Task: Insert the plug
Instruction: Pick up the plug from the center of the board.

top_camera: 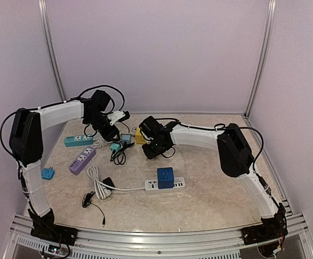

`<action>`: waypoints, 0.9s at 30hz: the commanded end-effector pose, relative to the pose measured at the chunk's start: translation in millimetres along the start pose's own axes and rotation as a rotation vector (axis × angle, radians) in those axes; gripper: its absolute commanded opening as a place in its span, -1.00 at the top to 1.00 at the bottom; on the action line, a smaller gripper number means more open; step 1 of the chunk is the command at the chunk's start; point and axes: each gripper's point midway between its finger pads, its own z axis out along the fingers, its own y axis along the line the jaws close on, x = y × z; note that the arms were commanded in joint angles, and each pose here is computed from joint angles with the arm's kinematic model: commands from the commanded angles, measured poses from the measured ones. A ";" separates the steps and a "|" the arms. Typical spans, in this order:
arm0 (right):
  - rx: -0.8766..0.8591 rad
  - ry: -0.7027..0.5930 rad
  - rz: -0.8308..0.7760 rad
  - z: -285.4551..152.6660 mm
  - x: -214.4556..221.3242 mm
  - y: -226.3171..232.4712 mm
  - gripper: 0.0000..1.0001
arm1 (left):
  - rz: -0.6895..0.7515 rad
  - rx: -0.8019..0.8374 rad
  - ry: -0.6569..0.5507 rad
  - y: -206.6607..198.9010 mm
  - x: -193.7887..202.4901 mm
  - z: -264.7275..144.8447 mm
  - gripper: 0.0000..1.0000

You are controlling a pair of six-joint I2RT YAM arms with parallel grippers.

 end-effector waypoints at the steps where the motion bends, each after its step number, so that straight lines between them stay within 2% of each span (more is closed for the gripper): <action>1: -0.049 -0.065 -0.063 -34.8 -14.3 0.7 1.00 | -0.022 0.043 -0.067 -10.3 -23.7 -36.6 0.15; 4: -0.056 -0.228 -0.133 -89.3 -39.5 3.0 1.00 | -0.051 0.103 -0.125 -24.2 -39.9 -67.0 -0.08; 7: -0.075 -0.454 -0.207 -158.8 -60.1 11.4 1.00 | -0.062 0.173 -0.187 -45.4 -55.1 -100.0 -0.40; 10: -0.092 -0.645 -0.277 -218.8 -61.9 19.5 1.00 | -0.045 0.255 -0.242 -76.6 -66.1 -139.8 -0.74; 13: -0.094 -0.775 -0.386 -260.0 -49.8 36.4 1.00 | -0.018 0.371 -0.310 -114.7 -77.5 -182.0 -0.90; 19: -0.102 -0.913 -0.476 -314.5 -46.5 61.0 1.00 | 0.016 0.518 -0.407 -166.6 -93.7 -247.9 -0.98; 23: -0.090 -0.973 -0.535 -334.1 -45.6 78.8 1.00 | -0.013 0.538 -0.393 -179.2 -96.9 -250.8 -0.94; 27: -0.029 -0.992 -0.551 -342.1 -48.5 82.9 1.00 | -0.091 0.537 -0.343 -178.0 -97.8 -236.3 -0.75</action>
